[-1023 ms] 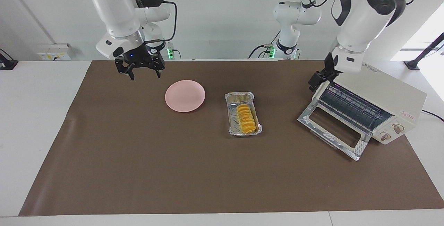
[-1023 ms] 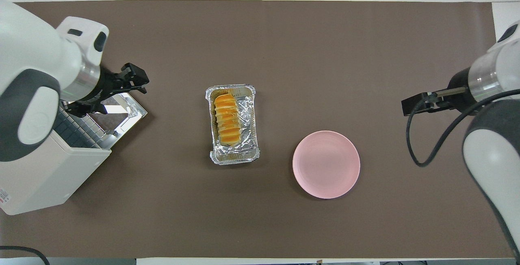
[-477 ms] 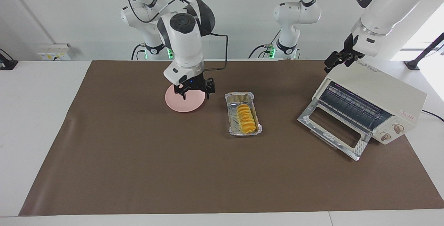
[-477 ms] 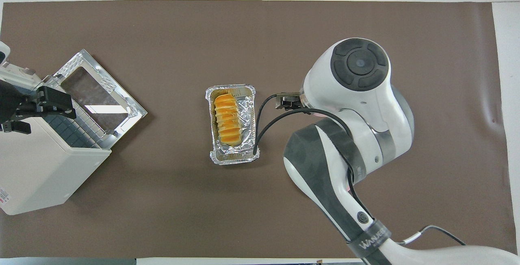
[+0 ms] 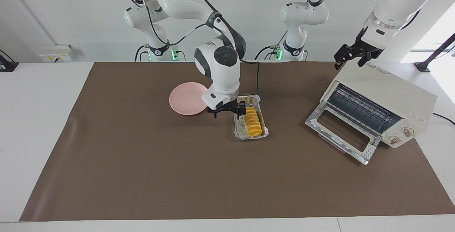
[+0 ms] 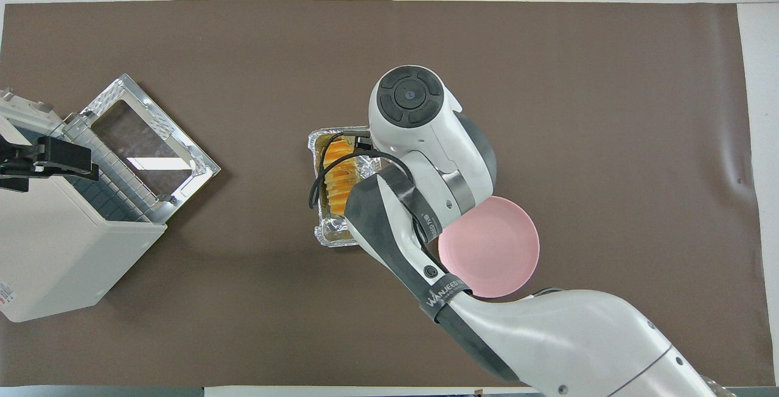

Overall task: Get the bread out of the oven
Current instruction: 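Grasp the edge of the foil tray with the right gripper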

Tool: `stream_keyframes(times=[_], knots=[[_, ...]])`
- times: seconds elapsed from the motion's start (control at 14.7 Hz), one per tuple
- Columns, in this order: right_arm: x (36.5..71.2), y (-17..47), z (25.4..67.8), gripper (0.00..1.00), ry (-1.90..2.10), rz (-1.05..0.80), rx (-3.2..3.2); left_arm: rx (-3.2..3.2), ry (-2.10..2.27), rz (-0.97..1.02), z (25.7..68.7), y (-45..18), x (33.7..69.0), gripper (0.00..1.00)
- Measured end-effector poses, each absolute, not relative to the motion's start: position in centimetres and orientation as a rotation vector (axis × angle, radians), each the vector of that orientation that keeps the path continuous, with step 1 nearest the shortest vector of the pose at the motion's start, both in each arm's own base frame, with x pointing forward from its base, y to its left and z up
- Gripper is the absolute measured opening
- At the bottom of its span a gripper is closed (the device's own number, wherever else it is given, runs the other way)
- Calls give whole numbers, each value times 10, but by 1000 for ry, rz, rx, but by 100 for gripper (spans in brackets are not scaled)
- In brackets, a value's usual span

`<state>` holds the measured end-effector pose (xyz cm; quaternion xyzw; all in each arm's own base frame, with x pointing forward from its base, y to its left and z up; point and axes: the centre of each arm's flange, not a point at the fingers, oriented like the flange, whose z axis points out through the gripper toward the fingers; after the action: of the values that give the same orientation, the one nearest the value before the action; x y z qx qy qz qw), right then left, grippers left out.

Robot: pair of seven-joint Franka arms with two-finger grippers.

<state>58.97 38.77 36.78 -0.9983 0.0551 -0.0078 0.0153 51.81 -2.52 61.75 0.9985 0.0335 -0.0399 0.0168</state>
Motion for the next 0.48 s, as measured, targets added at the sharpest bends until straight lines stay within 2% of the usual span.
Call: stream_keyframes(times=[0.48], knots=[[589, 404, 327, 100, 144, -36, -3104, 3102, 101, -145, 609, -14, 520, 100]])
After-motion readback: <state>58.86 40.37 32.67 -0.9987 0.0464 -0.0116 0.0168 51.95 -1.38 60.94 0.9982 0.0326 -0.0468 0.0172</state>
